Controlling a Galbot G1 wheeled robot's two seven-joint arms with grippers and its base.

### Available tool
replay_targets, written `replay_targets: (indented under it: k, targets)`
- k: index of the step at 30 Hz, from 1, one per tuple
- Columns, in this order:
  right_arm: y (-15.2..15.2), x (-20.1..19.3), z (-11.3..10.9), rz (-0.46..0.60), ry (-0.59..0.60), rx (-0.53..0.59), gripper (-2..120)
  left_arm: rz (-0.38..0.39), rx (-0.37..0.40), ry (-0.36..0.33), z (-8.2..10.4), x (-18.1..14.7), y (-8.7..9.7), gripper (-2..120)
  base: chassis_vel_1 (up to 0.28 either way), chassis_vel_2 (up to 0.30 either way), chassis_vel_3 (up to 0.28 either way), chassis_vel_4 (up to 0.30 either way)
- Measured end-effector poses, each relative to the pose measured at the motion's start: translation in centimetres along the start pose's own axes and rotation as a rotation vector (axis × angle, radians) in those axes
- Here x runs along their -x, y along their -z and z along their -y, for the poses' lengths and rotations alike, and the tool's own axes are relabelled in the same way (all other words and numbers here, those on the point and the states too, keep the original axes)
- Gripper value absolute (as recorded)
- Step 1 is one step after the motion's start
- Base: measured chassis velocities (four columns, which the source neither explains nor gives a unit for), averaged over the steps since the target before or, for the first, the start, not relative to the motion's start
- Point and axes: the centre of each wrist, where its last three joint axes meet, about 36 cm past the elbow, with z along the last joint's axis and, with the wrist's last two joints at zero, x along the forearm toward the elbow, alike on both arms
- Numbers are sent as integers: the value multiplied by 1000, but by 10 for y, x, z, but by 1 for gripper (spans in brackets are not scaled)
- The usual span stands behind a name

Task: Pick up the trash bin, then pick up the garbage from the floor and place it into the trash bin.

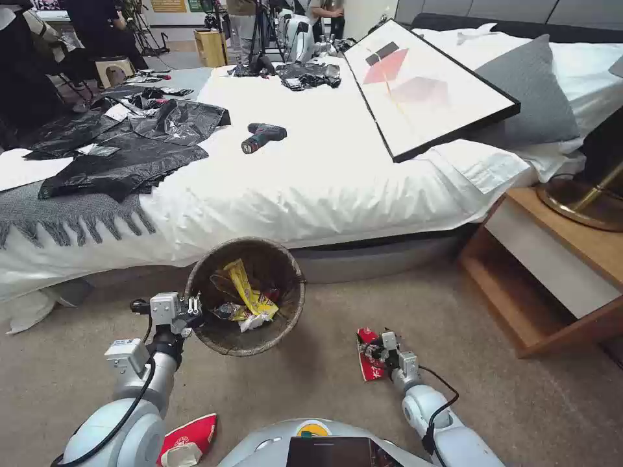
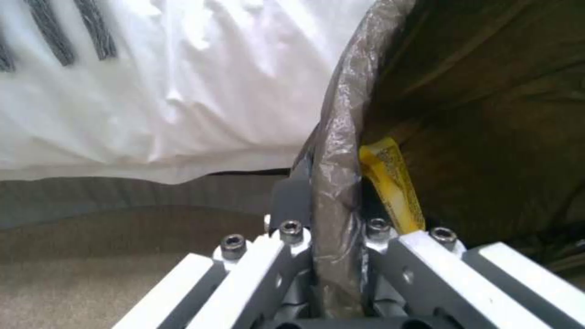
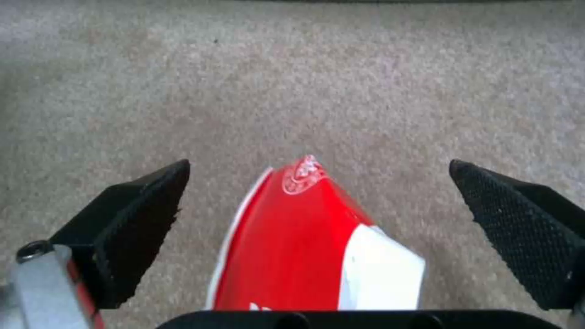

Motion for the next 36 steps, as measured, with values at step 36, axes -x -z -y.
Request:
replay_targets:
  k: [36]
  targets:
    - [-37, -5, -11, -49, -25, 73, 70, 0, 7, -11, 0, 1, 0, 0, 0, 0, 0, 0]
